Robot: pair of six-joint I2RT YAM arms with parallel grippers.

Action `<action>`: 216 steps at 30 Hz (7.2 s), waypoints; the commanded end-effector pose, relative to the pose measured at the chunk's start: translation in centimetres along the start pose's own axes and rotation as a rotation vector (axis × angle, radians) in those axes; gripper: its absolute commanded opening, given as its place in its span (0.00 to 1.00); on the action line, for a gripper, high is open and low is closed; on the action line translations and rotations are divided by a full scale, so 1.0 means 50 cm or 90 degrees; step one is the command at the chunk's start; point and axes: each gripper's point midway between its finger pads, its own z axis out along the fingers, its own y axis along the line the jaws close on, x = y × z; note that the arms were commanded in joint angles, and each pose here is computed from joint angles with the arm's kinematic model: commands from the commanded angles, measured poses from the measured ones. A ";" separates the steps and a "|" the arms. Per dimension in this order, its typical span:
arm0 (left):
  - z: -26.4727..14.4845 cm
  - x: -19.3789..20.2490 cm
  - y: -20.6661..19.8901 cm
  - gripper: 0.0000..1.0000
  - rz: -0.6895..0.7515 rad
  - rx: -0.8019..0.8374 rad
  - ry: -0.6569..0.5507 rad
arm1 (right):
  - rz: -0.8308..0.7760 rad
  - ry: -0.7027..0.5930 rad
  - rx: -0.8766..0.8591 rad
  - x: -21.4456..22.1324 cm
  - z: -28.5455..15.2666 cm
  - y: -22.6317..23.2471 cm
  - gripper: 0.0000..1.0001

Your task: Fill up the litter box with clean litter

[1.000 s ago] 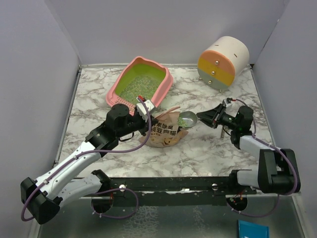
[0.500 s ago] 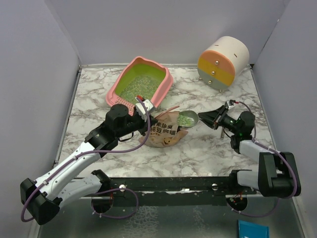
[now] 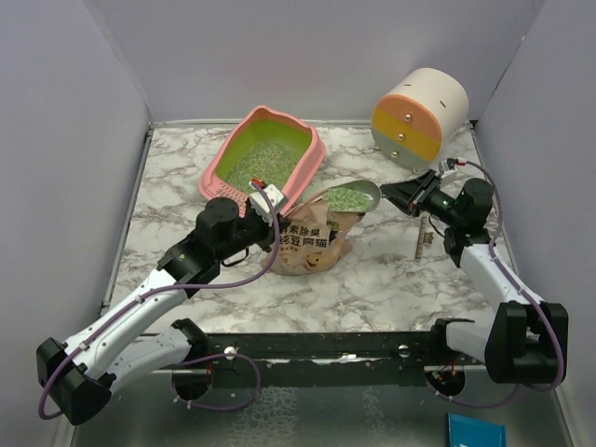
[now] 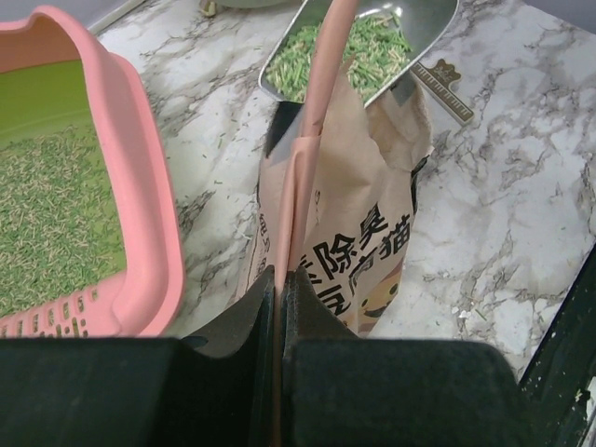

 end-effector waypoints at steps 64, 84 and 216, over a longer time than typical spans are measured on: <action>-0.038 -0.040 0.015 0.00 0.000 -0.041 -0.060 | -0.713 -0.063 0.069 -0.194 0.556 0.270 0.01; -0.052 -0.035 0.049 0.23 0.015 -0.103 -0.046 | -0.937 -0.133 0.147 -0.168 0.465 0.347 0.01; 0.019 0.005 0.039 0.77 0.055 -0.061 -0.113 | -0.571 0.322 0.252 0.112 0.072 -0.075 0.40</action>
